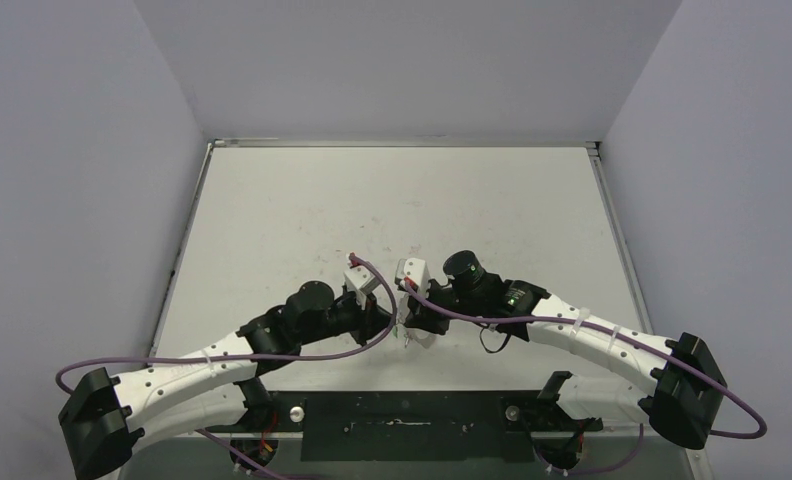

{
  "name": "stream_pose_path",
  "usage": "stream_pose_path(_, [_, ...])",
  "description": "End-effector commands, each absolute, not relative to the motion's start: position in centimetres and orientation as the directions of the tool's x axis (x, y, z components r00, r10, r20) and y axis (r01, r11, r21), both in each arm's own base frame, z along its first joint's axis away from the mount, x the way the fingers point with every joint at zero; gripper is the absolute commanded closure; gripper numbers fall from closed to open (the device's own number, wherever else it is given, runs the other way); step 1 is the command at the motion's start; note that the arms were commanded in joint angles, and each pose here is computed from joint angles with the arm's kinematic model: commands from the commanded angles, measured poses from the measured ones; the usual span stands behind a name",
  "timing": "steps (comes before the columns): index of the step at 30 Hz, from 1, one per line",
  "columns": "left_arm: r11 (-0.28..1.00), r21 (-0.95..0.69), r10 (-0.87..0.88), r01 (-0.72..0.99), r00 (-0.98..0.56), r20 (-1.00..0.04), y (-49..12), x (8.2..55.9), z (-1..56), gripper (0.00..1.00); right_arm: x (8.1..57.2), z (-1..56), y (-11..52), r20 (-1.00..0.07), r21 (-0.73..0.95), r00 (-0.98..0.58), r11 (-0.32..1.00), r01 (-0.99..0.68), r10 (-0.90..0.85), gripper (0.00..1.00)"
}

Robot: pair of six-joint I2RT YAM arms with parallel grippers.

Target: Put the keys on the keyring

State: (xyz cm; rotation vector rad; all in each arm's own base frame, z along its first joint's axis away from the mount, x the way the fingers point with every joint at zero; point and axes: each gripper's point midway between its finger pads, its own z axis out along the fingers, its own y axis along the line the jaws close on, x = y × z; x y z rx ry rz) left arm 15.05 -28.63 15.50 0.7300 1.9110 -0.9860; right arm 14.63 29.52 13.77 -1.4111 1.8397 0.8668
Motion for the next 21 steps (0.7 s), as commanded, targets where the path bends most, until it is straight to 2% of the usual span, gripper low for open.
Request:
stream_pose_path(1, [0.527,-0.353,0.082,0.773,-0.46,-0.884,-28.6,15.3,16.2,1.0,15.1,17.4,31.2,-0.882,0.064,-0.131,0.162,-0.985,-0.453,1.0])
stream_pose_path(10, [0.523,-0.363,0.08,0.771,-0.469,-0.88,-28.4,15.0,15.5,1.0,14.8,18.3,31.4,-0.909,0.047,-0.102,0.144,-0.988,-0.403,1.0])
stream_pose_path(13, [0.517,-0.351,0.075,0.781,-0.45,-0.89,-28.3,15.0,15.8,0.84,14.7,18.3,31.5,-0.912,0.047,-0.098,0.138,-0.989,-0.397,1.0])
stream_pose_path(15, [0.508,-0.338,0.073,0.792,-0.431,-0.899,-28.2,15.0,16.2,0.82,14.7,18.3,31.5,-0.914,0.045,-0.097,0.137,-0.99,-0.395,1.0])
stream_pose_path(16, [0.504,-0.333,0.07,0.797,-0.421,-0.904,-28.2,14.9,16.3,0.83,14.7,18.3,31.5,-0.914,0.046,-0.097,0.137,-0.989,-0.394,1.0])
stream_pose_path(19, [0.483,-0.326,0.044,0.813,-0.395,-0.918,-28.2,14.7,17.0,0.96,14.7,18.2,31.4,-0.914,0.042,-0.094,0.137,-0.99,-0.396,1.0])
stream_pose_path(21, [0.477,-0.325,0.029,0.816,-0.385,-0.923,-28.1,14.6,17.5,1.0,14.8,18.2,31.3,-0.913,0.038,-0.092,0.14,-0.989,-0.398,1.0])
